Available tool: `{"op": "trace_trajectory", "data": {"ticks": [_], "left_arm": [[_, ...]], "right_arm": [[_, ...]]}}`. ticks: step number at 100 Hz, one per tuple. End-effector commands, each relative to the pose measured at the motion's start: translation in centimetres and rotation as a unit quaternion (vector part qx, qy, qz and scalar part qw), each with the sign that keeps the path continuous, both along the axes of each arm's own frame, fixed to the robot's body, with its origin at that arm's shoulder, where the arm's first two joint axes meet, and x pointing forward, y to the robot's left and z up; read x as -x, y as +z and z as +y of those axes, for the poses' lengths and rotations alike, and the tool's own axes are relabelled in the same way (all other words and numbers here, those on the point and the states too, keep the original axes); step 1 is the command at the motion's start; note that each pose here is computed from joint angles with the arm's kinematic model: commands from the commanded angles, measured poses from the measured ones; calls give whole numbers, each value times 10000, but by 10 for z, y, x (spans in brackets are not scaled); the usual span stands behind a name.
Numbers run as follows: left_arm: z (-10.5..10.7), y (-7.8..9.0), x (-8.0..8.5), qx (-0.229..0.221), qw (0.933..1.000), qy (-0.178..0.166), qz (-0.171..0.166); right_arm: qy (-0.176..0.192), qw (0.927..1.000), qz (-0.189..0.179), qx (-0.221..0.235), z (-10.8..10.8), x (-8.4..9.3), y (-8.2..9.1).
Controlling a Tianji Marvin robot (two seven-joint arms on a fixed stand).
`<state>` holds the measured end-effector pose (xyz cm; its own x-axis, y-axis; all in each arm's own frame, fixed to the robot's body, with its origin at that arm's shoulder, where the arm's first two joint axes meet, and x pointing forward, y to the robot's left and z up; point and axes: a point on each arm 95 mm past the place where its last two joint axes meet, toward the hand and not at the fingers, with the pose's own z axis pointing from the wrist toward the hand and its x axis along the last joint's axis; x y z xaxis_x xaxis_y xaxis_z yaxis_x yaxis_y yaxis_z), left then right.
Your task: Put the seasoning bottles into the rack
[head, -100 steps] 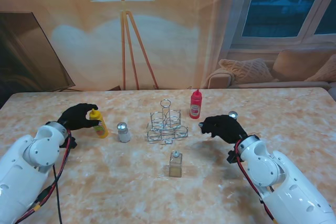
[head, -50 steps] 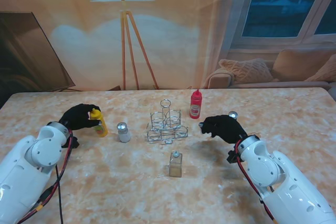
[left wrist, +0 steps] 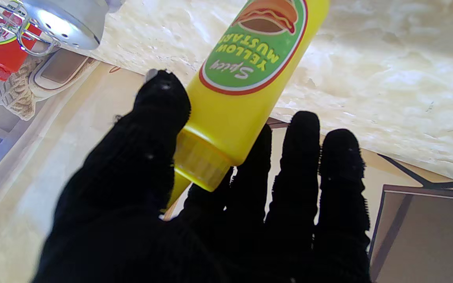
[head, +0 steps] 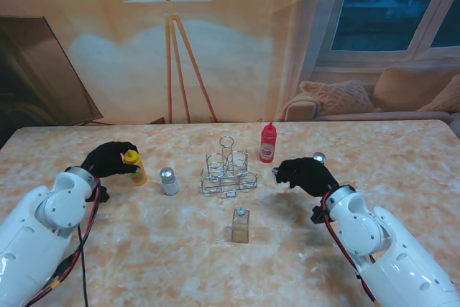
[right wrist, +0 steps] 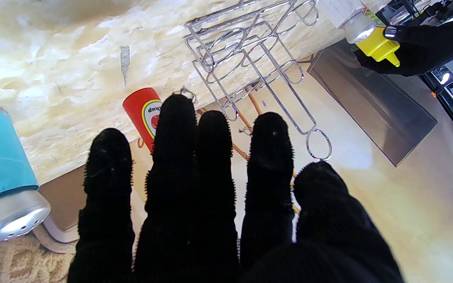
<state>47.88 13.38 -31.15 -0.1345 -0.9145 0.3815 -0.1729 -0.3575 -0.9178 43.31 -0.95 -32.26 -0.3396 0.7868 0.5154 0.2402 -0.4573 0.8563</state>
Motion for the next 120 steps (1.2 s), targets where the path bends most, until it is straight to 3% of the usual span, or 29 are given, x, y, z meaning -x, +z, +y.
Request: {"op": "trace_trajectory", "data": {"ticks": [1,30,65,120], "left_arm": [[-1,0,0,22,10000,-44,65],[-3,4,-1,90,9999,-39,65],[-5,21,-6,129,9998,-149,22],[-30,75,-32,57,9976,-683,80]], "right_arm": [[47,9999,96,9,3,3,-5],[45,9999,101,6,3,3,-4],[45,9999,101,6,3,3,-4],[33,9999,97,12,3,3,-5]]}}
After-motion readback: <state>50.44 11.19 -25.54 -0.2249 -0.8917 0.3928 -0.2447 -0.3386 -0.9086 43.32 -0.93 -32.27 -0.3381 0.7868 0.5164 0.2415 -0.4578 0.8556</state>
